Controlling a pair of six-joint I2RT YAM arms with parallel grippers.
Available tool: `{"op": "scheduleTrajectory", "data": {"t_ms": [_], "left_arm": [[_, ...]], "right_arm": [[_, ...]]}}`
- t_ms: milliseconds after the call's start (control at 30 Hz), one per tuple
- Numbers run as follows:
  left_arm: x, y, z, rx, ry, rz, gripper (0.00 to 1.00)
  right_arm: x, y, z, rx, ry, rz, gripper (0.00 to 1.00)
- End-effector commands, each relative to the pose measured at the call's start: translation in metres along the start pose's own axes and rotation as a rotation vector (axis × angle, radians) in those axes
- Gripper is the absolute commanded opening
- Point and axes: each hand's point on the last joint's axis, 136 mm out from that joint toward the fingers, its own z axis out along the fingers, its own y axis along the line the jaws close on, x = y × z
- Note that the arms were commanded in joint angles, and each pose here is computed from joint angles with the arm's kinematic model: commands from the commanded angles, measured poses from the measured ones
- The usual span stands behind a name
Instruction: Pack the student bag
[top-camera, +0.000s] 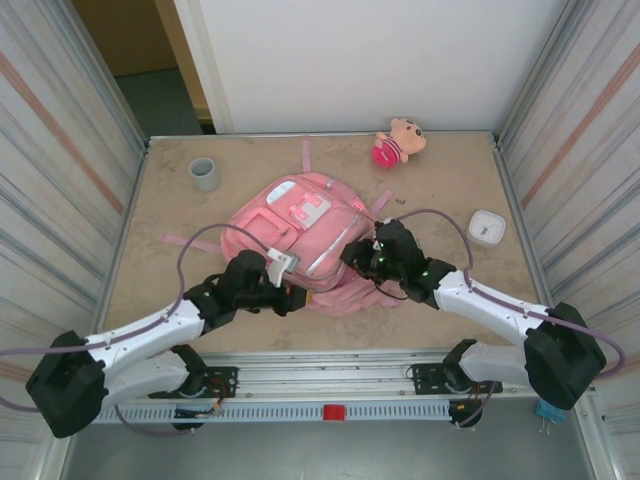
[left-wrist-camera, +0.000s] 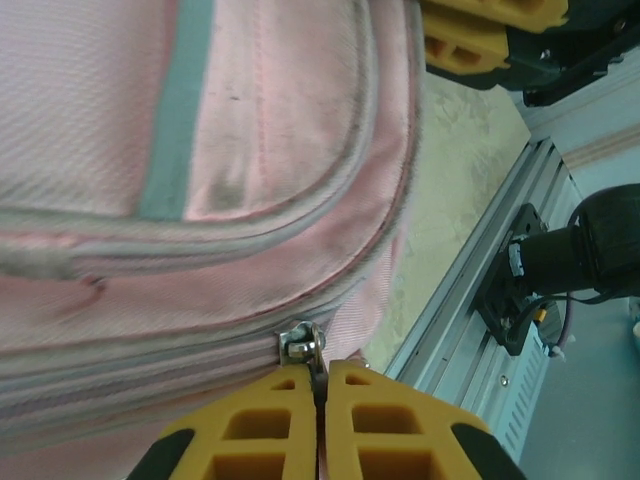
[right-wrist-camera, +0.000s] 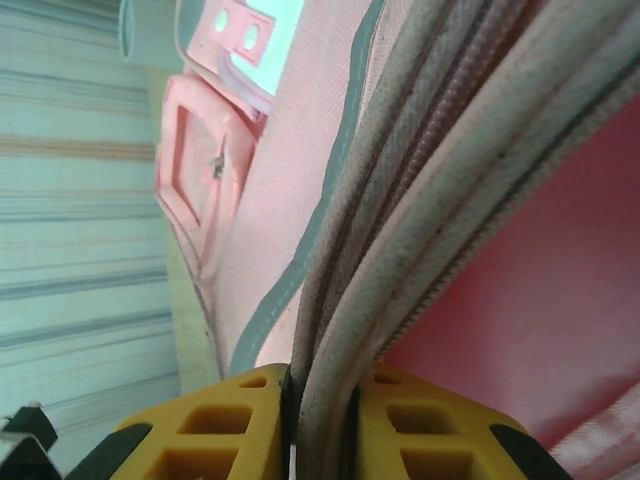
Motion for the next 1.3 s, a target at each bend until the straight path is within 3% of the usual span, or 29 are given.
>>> {"op": "scheduleTrajectory", "data": {"t_ms": [0,267,433,500,600,667,867,1067,1267], "left_arm": [[-0.033,-0.055,0.002,0.151,-0.064,0.147,0.09],[-0.038,-0.066,0.021,0.135,-0.048,0.197,0.18],[-0.042,-0.062,0.011,0.055,-0.042,0.299,0.4],[-0.045,-0.055,-0.002,-0.019,-0.049,0.373,0.52],[-0.052,-0.033,-0.024,-0.192,-0.075,0.52,0.61],[-0.055,-0.022,-0.036,-0.276,-0.079,0.631,0.62],[-0.024,-0.011,-0.035,-0.265,0.041,1.016,0.62],[-0.009,0.014,-0.016,-0.312,0.131,1.131,0.62],[-0.012,0.021,0.005,-0.322,0.088,1.194,0.59]], "right_arm": [[0.007,0.051,-0.003,-0.145,0.028,-0.042,0.19],[0.009,0.06,-0.012,-0.166,0.028,-0.068,0.17],[0.012,0.058,-0.018,-0.164,0.065,-0.172,0.18],[0.013,0.058,-0.022,-0.163,0.079,-0.231,0.18],[0.016,0.059,-0.028,-0.158,0.119,-0.311,0.18],[0.017,0.06,-0.03,-0.152,0.141,-0.346,0.18],[0.021,0.06,-0.031,-0.156,0.172,-0.377,0.16],[0.022,0.065,-0.035,-0.178,0.169,-0.378,0.16],[0.024,0.067,-0.035,-0.191,0.179,-0.378,0.16]]}}
